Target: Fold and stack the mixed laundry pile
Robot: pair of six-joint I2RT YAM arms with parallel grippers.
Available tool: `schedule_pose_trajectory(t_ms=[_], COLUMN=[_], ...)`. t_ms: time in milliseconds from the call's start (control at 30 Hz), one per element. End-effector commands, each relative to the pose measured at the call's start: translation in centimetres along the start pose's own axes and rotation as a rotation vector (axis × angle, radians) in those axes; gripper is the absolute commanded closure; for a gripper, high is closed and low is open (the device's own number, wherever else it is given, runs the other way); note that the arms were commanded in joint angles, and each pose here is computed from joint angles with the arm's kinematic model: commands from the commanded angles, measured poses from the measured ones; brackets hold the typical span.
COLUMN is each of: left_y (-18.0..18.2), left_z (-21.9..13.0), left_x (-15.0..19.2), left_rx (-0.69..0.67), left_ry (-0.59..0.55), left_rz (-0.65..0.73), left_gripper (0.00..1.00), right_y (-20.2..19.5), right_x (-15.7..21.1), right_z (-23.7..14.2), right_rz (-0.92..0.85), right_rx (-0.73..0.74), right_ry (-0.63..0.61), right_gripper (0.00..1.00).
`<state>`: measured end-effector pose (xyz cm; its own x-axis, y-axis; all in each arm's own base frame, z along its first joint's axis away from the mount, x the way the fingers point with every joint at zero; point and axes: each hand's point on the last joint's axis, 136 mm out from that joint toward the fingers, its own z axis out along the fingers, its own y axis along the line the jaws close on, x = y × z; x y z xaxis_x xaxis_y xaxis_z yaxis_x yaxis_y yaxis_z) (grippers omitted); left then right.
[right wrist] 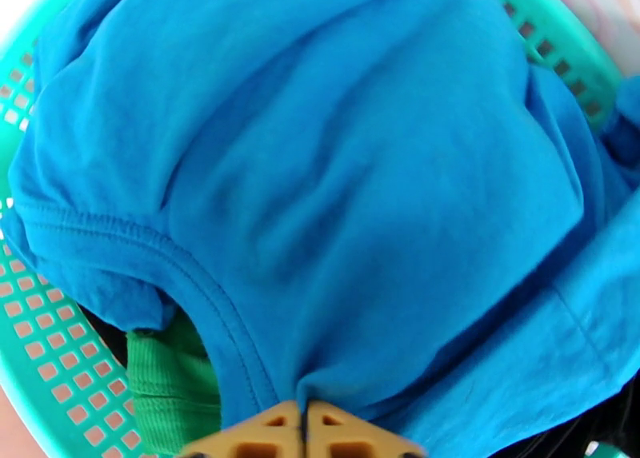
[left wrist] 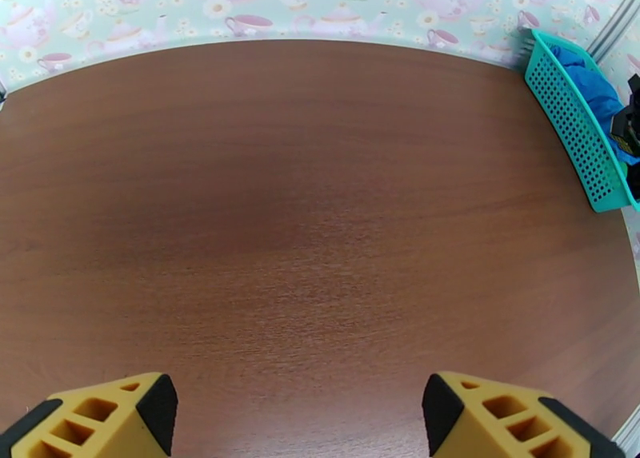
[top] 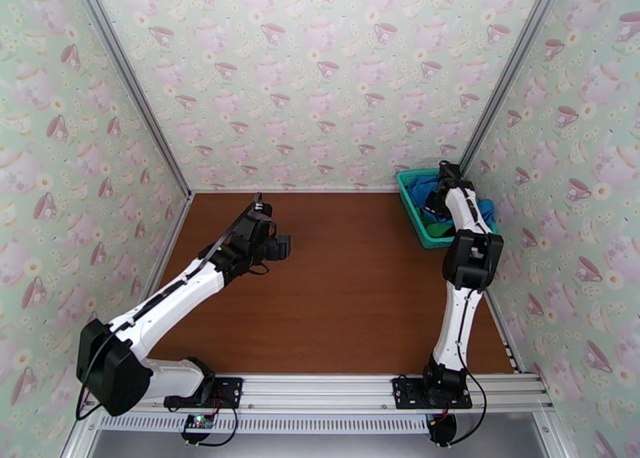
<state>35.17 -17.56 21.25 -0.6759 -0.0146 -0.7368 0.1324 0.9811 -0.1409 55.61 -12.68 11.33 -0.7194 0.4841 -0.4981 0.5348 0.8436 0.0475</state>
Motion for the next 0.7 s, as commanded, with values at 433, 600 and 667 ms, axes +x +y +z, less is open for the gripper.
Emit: schedule_pose_trajectory(t_ms=[433,600,667], left_y=[-1.6,-1.5,-1.8], left_z=[-2.5,-3.4,-4.0], left_x=[-2.2,-3.6,-4.4], left_rx=[0.031,0.026,0.038], left_ry=[-0.085,-0.128,-0.153], left_rz=[0.015,0.047,0.066], left_gripper=[0.16,0.17,0.18], right_y=[4.0,5.9,6.8], right_x=[-7.6,-6.3,-5.3], right_z=[-34.7,-50.0,-54.7], right_rz=[0.054,-0.029,-0.063], right_rx=[-0.629,-0.933,-1.054], right_ry=[-0.629,-0.819,-0.844], right_gripper=[1.0,1.0,1.0])
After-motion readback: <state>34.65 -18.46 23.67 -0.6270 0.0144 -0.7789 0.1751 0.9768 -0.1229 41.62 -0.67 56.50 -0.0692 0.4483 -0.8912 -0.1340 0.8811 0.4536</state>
